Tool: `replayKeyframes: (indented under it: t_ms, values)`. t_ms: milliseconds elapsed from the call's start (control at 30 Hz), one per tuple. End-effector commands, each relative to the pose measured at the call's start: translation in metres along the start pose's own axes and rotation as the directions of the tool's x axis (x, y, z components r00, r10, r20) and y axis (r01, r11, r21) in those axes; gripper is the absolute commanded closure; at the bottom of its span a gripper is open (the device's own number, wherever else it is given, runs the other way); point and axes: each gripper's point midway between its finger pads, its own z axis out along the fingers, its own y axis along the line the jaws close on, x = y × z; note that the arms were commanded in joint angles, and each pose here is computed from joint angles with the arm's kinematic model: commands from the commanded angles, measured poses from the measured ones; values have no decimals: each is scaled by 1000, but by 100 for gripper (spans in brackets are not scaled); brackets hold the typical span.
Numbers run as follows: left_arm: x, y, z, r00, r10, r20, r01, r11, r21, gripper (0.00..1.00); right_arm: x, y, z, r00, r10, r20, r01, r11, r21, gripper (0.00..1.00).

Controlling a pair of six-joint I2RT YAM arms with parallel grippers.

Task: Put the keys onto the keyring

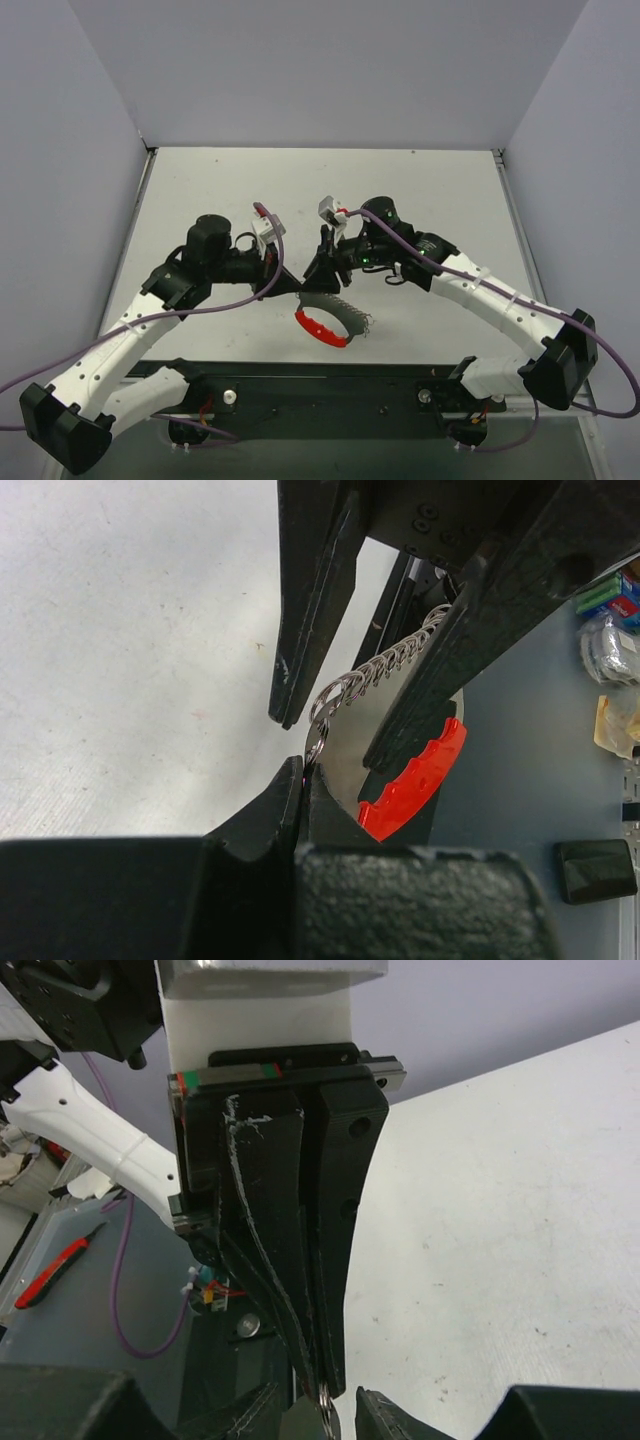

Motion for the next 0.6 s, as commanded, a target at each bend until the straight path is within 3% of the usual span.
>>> replayKeyframes:
  t_ms: [0,267,333,533,567]
  values:
    - [-30,-11,-2,996,54,71,-56,998,22,100,-11,0,1,997,-81,6,80,997,16,66]
    - [-32,-10,-2,996,50,76,-51,999,15,100,-8,-6,2,997,-69,-18,69,996,54,86]
    - [-32,-11,-2,996,49,77,-51,999,19,100,-9,-10,2,998,-60,-17,61,995,75,99]
    - [-29,-11,-3,996,51,68,-52,999,12,100,-15,-20,1,998,-56,10,55,989,138,100]
    - [-28,-10,-4,997,48,64,-49,999,6,93,-20,-24,0,998,-57,32,51,985,164,100]
